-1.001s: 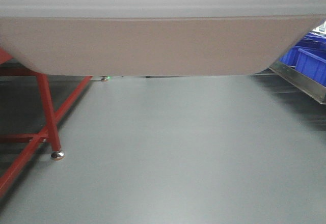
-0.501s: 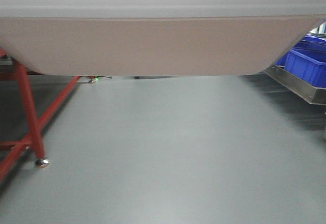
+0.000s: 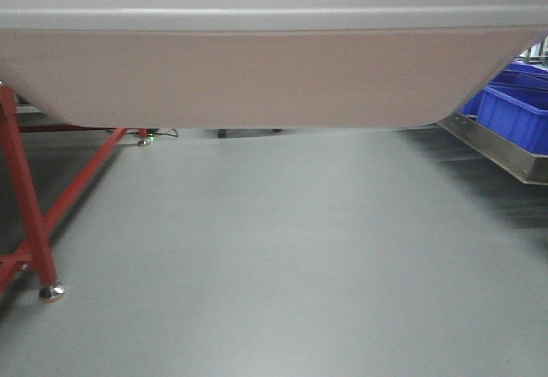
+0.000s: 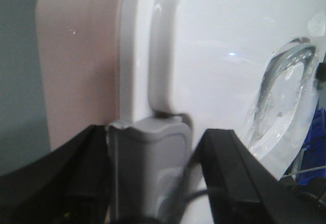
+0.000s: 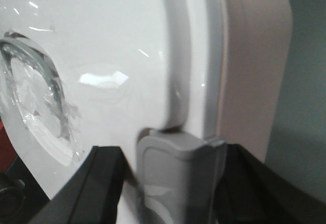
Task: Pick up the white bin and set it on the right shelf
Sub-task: 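Hold the bin with both grippers while the base turns and drives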
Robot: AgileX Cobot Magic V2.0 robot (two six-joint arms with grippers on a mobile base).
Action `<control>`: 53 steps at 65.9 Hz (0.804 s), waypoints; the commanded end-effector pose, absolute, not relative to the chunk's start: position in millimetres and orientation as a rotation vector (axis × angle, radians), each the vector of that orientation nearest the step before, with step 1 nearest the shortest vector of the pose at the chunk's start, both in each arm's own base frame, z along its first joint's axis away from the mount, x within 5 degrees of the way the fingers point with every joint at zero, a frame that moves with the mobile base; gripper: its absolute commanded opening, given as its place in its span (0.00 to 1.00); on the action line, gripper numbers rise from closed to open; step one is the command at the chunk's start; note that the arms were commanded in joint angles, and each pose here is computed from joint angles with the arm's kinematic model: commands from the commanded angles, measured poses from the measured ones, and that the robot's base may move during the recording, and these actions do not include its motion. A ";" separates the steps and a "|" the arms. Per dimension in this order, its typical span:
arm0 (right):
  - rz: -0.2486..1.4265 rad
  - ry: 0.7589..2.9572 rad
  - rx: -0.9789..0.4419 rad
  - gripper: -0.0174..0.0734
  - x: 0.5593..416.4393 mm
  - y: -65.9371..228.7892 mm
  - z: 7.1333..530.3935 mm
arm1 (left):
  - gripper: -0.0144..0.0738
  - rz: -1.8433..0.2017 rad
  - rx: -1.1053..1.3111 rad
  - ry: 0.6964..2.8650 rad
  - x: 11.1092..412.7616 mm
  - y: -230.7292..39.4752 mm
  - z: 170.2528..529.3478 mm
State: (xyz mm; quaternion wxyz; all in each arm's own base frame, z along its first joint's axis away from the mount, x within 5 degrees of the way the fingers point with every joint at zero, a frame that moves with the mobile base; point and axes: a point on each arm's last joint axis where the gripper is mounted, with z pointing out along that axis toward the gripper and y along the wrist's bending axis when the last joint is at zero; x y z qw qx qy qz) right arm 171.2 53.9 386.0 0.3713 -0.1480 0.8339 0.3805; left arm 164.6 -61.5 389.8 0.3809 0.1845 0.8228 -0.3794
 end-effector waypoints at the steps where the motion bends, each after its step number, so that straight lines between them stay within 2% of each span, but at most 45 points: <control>1: 1.207 2.009 -0.446 0.56 155.5 67.1 409.4 | 0.41 -1.201 0.577 1.992 147.4 -75.1 409.6; 53: 1.206 2.008 -0.445 0.56 155.6 67.1 409.5 | 0.41 -1.200 0.576 1.991 147.5 -75.1 409.7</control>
